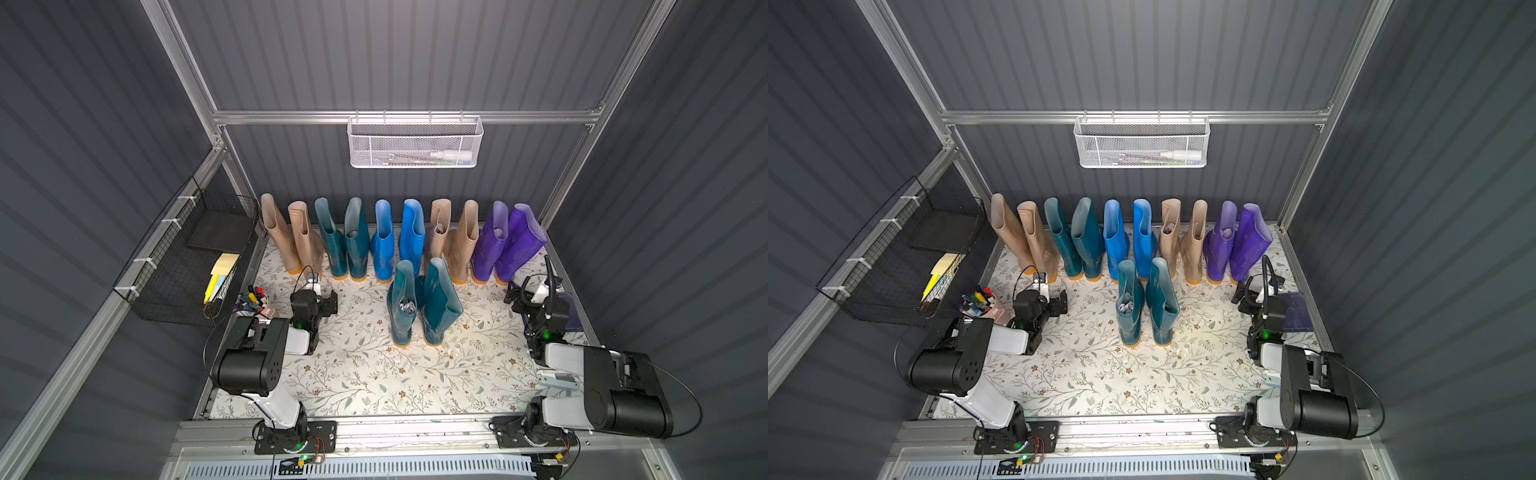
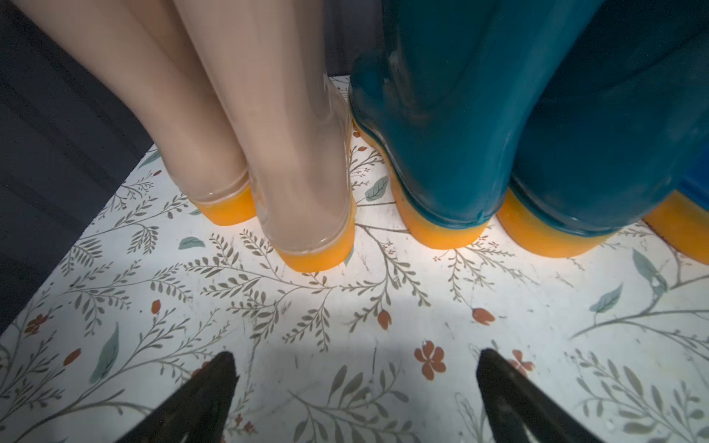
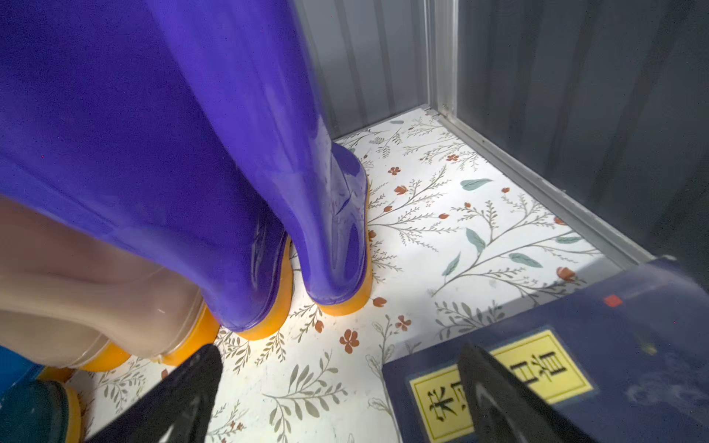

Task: Match and arrange rain boots in pairs
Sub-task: Reset both arms

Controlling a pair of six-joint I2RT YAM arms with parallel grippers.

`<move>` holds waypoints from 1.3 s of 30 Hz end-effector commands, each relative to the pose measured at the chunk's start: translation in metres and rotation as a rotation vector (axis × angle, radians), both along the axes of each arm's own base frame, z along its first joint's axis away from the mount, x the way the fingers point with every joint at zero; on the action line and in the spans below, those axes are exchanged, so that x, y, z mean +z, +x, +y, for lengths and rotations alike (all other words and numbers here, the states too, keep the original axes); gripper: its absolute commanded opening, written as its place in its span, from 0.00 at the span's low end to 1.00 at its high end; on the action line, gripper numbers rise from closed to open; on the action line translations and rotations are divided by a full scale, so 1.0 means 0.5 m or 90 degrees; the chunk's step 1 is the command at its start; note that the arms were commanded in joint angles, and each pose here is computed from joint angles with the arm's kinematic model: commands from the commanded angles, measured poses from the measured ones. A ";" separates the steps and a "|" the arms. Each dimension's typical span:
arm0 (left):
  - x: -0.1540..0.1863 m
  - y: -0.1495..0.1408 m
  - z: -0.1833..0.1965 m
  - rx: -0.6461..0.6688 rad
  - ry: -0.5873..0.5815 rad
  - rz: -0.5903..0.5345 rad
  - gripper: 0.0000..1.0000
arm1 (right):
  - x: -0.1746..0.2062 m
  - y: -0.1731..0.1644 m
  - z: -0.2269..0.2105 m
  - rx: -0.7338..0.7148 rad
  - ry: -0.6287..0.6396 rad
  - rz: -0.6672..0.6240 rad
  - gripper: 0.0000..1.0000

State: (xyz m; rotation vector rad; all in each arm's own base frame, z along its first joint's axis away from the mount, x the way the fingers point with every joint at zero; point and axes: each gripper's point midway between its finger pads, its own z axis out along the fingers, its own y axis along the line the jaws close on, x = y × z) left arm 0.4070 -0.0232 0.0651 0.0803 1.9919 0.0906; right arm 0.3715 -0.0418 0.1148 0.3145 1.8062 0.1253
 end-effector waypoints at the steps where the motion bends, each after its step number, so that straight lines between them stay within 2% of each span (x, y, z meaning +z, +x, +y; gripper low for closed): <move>1: 0.003 0.012 0.004 0.003 0.005 -0.010 1.00 | 0.026 0.008 0.020 0.028 -0.038 -0.048 0.99; 9: -0.003 0.015 0.013 0.019 0.004 -0.008 1.00 | 0.000 0.030 0.058 0.087 -0.051 -0.044 0.99; 12: -0.005 0.019 0.021 0.032 -0.001 -0.002 1.00 | -0.028 0.046 0.093 0.141 -0.068 -0.025 0.99; 13: -0.007 0.019 0.024 0.036 -0.003 0.001 1.00 | -0.026 0.054 0.109 0.170 -0.088 -0.041 0.99; 18: -0.006 0.020 0.025 0.037 -0.005 0.001 1.00 | -0.020 0.054 0.111 0.171 -0.112 -0.086 0.99; 34: -0.006 0.021 0.029 0.037 -0.014 0.003 1.00 | -0.031 0.052 0.107 0.167 -0.082 0.002 0.99; 39: -0.007 0.021 0.029 0.037 -0.013 0.003 1.00 | -0.032 0.051 0.107 0.167 -0.080 0.007 0.99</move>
